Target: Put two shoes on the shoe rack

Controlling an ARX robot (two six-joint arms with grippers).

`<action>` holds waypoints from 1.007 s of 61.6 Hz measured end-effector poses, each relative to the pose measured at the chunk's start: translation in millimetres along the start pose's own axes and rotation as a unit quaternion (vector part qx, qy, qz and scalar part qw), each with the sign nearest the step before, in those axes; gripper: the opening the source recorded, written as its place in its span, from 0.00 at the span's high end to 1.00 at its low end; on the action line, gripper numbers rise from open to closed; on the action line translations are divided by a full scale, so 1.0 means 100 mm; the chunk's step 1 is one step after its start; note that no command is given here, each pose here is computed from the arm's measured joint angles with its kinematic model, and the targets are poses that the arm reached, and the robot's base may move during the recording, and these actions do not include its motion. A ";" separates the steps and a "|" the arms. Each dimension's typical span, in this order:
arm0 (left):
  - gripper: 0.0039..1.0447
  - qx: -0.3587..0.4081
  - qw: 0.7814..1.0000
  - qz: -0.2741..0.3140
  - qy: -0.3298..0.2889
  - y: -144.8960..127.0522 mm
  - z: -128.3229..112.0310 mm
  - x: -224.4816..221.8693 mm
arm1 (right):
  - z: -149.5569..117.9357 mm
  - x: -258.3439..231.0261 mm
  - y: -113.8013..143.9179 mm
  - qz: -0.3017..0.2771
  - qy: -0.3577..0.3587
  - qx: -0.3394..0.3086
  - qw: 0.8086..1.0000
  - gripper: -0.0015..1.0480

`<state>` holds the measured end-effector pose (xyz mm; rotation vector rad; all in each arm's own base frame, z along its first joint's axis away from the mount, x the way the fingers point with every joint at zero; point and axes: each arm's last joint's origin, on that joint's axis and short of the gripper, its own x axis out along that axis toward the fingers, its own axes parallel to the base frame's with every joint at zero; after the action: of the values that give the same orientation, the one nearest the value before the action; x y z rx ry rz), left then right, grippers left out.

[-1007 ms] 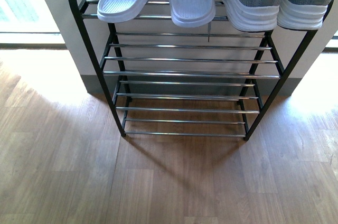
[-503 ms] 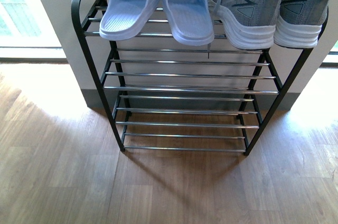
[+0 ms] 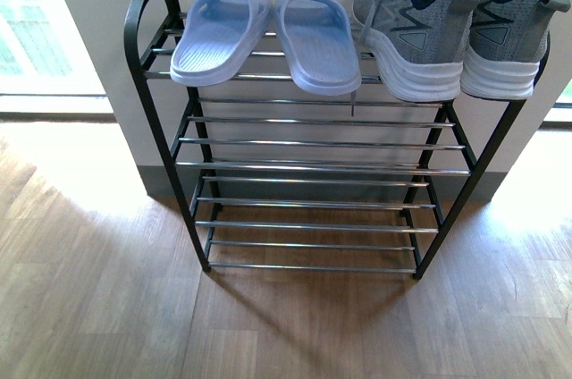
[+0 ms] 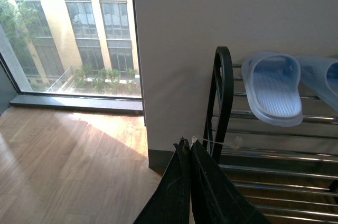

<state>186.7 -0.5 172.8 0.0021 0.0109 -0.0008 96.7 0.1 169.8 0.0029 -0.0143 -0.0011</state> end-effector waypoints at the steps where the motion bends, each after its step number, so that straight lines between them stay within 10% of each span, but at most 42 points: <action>1: 0.99 0.000 1.000 -0.001 -0.001 0.00 -0.02 -0.02 | 0.00 0.00 0.00 0.000 0.000 0.000 1.000 0.09; 62: 0.99 0.000 1.000 -0.001 -0.011 0.00 -0.03 -0.62 | 0.00 0.00 0.00 0.000 0.000 0.000 1.000 0.09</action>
<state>124.4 -0.4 170.7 0.0021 -0.0120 -0.0034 96.7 0.0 169.8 0.0029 -0.0143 -0.0015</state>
